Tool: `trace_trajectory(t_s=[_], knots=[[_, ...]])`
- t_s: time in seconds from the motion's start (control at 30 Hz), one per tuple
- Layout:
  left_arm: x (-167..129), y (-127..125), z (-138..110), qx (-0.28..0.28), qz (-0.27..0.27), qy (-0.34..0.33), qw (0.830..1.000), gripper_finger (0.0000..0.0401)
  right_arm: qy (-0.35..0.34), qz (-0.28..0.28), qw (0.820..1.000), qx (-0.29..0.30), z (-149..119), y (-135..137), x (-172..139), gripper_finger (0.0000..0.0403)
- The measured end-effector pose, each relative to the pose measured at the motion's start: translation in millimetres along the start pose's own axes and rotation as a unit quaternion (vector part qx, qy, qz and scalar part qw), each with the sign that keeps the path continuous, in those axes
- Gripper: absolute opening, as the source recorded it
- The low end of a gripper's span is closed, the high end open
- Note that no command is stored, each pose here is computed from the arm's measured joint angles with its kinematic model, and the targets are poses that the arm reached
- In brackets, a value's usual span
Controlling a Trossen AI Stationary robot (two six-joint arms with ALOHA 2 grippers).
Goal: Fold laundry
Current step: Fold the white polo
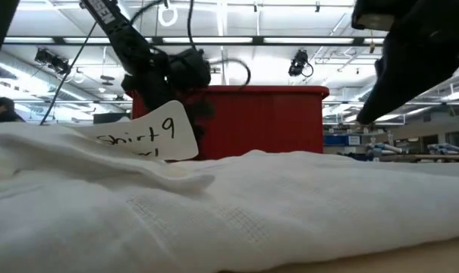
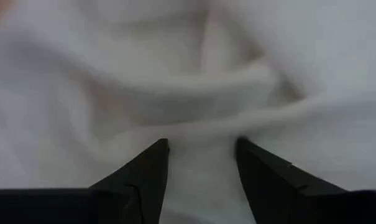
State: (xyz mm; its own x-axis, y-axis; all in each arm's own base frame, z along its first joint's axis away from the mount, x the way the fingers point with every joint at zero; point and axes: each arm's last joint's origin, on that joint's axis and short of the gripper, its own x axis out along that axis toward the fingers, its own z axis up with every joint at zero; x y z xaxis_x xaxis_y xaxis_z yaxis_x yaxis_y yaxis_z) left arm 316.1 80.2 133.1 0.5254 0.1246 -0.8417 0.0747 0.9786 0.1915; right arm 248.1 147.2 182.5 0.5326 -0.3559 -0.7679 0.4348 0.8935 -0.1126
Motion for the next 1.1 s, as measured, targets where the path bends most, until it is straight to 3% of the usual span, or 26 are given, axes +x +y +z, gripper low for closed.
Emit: trace_trajectory(t_s=[0.13,0.27,0.53,0.67,0.8,0.97,1.1], knots=[[-1,13,-12,-0.042,0.043,0.056,0.997,0.0192,-0.022,0.039,0.999,0.011,7,4,7,0.0188],[-15,20,-24,-0.078,0.046,0.108,0.990,0.0192,-0.026,0.088,0.996,-0.004,10,8,11,0.0188],[-66,22,-36,-0.106,0.081,0.171,0.976,0.0192,0.049,0.125,0.990,-0.042,-10,3,19,0.0188],[-93,21,-34,-0.118,0.094,0.151,0.977,0.0192,0.116,0.124,0.985,-0.013,-23,-4,23,0.0188],[-120,19,-31,-0.122,0.100,0.106,0.982,0.0192,0.202,0.146,0.968,0.012,-31,-8,23,0.0188],[-143,7,-14,-0.093,-0.027,-0.039,0.995,0.0192,0.255,0.193,0.947,0.022,-18,-2,3,0.0188],[-138,-8,1,-0.074,-0.058,-0.076,0.993,0.0192,0.200,0.210,0.957,-0.001,-1,2,-12,0.0188]])
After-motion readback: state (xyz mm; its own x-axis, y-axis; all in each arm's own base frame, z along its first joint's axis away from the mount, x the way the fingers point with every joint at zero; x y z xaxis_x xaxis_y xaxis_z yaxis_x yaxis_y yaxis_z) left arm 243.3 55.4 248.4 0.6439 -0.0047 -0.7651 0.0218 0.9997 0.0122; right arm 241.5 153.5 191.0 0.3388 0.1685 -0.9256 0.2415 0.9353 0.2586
